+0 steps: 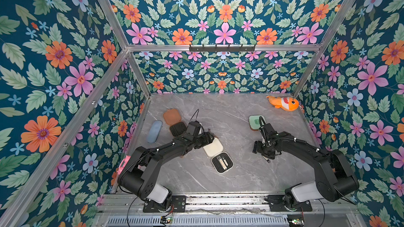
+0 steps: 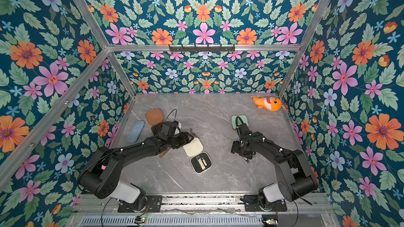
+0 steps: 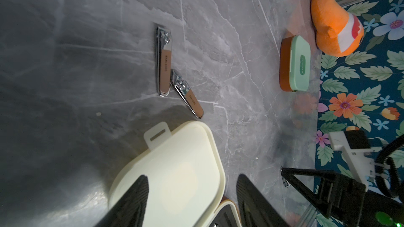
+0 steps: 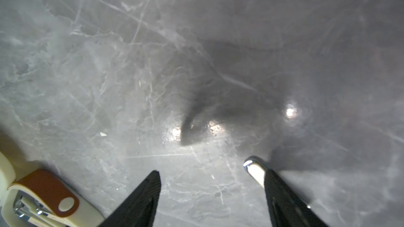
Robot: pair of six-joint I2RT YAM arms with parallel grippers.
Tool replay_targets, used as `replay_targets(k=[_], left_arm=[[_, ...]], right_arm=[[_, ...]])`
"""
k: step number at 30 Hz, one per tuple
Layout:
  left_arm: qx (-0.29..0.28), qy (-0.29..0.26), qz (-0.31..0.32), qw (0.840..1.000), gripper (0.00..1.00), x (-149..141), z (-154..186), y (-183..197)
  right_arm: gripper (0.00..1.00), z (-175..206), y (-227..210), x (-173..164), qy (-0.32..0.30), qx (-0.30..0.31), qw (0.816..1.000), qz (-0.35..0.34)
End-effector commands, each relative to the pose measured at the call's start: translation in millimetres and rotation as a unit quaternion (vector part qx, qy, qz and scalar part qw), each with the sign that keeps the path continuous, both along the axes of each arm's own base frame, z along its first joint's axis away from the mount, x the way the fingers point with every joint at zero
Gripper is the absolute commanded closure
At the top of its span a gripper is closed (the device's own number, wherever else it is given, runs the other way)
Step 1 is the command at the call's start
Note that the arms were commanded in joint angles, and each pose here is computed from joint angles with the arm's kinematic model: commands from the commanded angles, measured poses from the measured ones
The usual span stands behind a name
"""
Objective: Organize nail clipper sets
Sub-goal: Adjust the nail clipper at the center of the board.
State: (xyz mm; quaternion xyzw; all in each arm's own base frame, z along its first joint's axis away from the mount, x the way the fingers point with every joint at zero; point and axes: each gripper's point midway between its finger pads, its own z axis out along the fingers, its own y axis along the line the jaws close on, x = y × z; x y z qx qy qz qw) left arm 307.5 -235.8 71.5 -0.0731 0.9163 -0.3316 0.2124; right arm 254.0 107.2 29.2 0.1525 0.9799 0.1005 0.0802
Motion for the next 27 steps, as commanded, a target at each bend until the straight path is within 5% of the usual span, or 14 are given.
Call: replay_targets(k=[1, 27], left_arm=[[-0.004, -0.005, -0.004, 1.0, 0.33, -0.5, 2.5, -1.1], [-0.005, -0.005, -0.006, 1.0, 0.33, -1.2, 4.7, -1.5]], right_arm=[[0.25, -1.7, 3.8, 0.5, 0.003, 0.01, 1.0, -0.003], [0.24, -12.9, 2.1, 0.9, 0.023, 0.003, 1.0, -0.009]])
